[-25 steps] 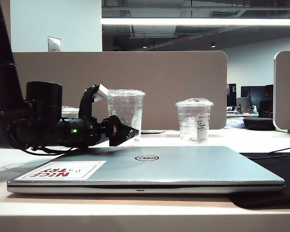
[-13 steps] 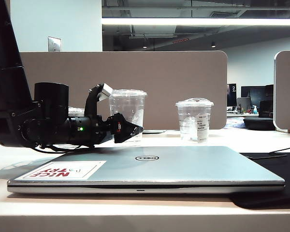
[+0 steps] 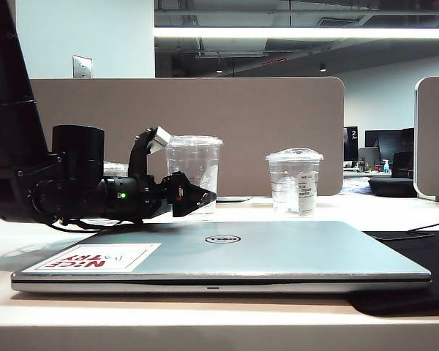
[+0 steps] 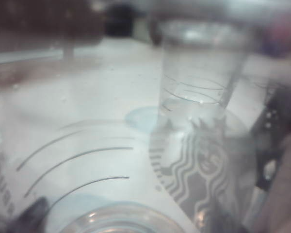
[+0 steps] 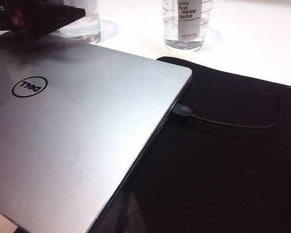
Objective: Pick up the coffee cup on the middle and place it on the left side of the laptop.
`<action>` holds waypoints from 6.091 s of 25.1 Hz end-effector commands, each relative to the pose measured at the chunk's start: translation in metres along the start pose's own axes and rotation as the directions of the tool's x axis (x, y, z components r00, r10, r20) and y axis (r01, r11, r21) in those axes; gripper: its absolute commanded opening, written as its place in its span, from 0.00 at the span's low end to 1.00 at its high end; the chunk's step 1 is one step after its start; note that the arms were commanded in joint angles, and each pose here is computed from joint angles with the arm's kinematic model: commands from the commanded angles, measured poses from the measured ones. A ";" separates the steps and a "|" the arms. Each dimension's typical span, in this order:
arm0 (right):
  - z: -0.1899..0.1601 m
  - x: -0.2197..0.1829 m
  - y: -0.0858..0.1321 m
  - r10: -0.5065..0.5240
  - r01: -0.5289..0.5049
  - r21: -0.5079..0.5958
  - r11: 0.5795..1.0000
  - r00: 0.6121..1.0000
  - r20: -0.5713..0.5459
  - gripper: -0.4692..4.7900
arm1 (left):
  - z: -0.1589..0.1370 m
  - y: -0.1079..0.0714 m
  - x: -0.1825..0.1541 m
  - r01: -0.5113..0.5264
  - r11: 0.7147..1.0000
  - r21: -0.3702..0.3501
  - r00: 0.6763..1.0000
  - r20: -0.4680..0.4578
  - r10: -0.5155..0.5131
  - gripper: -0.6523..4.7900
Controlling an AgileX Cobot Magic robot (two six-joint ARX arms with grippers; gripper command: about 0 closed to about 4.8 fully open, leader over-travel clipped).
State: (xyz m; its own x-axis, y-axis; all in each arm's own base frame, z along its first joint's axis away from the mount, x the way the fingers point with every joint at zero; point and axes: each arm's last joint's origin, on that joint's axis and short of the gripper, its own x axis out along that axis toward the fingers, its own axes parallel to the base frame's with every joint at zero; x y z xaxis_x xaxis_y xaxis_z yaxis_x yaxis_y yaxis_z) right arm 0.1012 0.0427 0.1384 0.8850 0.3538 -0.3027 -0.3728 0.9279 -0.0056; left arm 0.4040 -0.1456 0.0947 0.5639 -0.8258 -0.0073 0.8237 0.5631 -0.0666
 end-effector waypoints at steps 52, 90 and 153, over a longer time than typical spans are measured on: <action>-0.003 -0.009 0.044 0.381 -0.380 -0.120 0.917 0.924 -0.011 0.08 | 0.017 -0.057 -0.206 -0.397 0.916 0.060 0.917 -0.014 0.398 0.78; -0.003 -0.009 0.043 0.378 -0.377 -0.119 0.919 0.926 -0.010 0.08 | -0.004 -0.091 -0.231 -0.428 0.903 0.025 0.896 -0.116 0.428 1.00; 0.016 -0.026 -0.041 -0.415 0.394 0.133 0.910 0.875 0.250 0.08 | 0.052 -0.171 -0.300 -0.796 0.601 -0.075 0.602 0.008 0.799 0.11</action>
State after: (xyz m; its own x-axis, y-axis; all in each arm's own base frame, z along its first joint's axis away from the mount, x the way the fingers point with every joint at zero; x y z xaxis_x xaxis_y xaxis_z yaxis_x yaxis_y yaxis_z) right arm 0.0973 -0.0028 0.1609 0.9982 -0.0446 -0.0398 0.0447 0.9990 0.0008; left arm 0.0969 0.0072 0.1597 0.9970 -0.0577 -0.0508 0.0515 0.9919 -0.1159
